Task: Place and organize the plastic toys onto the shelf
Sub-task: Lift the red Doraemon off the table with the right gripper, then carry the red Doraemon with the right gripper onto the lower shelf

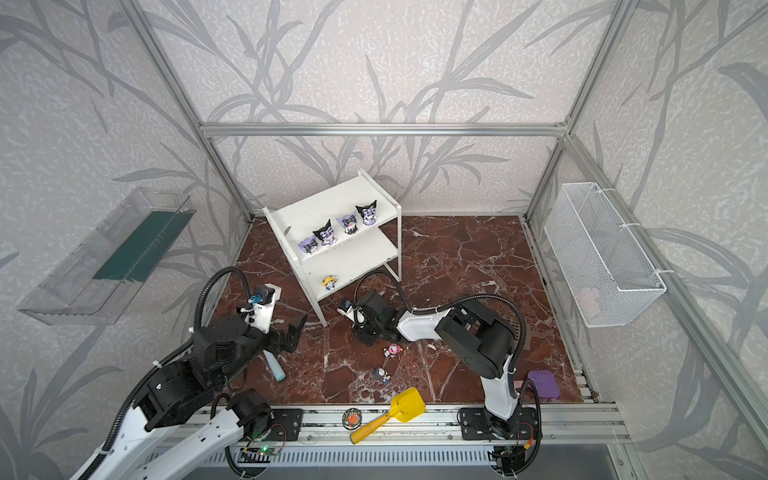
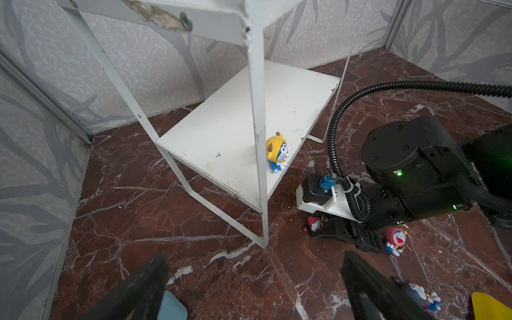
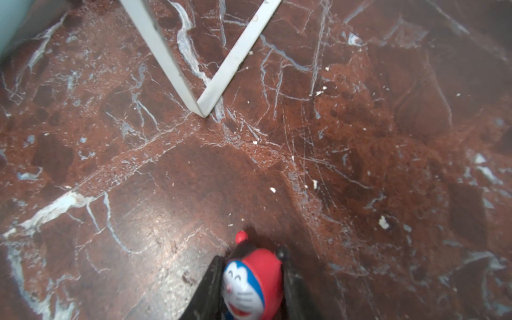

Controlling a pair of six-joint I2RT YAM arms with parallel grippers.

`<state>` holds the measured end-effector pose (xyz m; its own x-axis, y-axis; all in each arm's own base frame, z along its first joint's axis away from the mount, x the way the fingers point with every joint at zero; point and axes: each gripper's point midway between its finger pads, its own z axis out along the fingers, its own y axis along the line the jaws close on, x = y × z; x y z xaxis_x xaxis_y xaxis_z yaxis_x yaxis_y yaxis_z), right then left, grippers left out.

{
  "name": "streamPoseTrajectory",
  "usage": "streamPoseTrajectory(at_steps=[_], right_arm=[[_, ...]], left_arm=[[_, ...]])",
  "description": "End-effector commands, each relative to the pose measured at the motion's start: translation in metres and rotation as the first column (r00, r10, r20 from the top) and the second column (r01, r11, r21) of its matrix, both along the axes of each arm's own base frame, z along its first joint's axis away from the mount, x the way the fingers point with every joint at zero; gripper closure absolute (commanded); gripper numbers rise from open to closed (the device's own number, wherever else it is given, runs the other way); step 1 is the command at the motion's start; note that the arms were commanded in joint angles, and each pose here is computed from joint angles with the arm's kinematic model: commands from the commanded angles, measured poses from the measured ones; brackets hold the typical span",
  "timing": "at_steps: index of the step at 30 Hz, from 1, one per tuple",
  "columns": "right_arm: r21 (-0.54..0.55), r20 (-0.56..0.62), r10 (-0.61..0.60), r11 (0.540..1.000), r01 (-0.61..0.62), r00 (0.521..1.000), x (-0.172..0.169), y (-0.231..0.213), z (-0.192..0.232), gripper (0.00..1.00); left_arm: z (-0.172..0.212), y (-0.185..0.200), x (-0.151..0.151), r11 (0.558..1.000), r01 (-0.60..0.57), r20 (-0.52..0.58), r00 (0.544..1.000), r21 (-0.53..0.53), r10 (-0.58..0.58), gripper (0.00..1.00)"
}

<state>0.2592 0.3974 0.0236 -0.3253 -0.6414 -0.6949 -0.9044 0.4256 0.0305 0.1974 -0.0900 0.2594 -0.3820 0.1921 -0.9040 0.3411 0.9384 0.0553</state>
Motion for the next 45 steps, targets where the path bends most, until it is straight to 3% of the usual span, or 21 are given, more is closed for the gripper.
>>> streamPoseTrajectory(at_steps=[1,14,23,28,34,38,45], right_arm=[[0.046,0.043,0.013,0.999,-0.015,0.999,-0.004,0.001,0.026,0.78],[0.327,0.150,0.007,0.943,-0.056,0.989,-0.018,-0.015,0.097,0.83],[0.570,0.202,-0.005,0.814,-0.114,0.979,-0.004,-0.022,0.162,0.84],[0.617,0.219,-0.006,0.776,-0.133,0.976,0.011,-0.018,0.181,0.84],[0.706,0.273,-0.034,0.685,-0.177,0.961,0.032,-0.014,0.209,0.84],[0.730,0.269,-0.032,0.659,-0.182,0.963,0.050,-0.006,0.208,0.84],[0.708,0.294,-0.040,0.681,-0.189,0.955,0.067,0.003,0.206,0.83]], left_arm=[[-0.003,0.001,0.001,1.000,-0.004,-0.002,1.000,0.008,0.004,0.01],[-0.004,-0.002,0.002,1.000,0.005,-0.012,1.000,0.007,-0.005,0.01],[-0.003,0.000,0.001,1.000,-0.001,-0.005,1.000,0.004,0.001,0.01],[-0.002,0.000,0.001,1.000,-0.001,-0.001,1.000,0.000,0.001,0.01],[-0.002,0.001,0.001,1.000,-0.004,0.001,1.000,0.000,0.004,0.01],[-0.003,0.000,0.001,1.000,-0.002,-0.002,1.000,0.003,0.002,0.01],[-0.005,0.000,0.003,1.000,-0.005,-0.012,1.000,0.008,0.005,0.01]])
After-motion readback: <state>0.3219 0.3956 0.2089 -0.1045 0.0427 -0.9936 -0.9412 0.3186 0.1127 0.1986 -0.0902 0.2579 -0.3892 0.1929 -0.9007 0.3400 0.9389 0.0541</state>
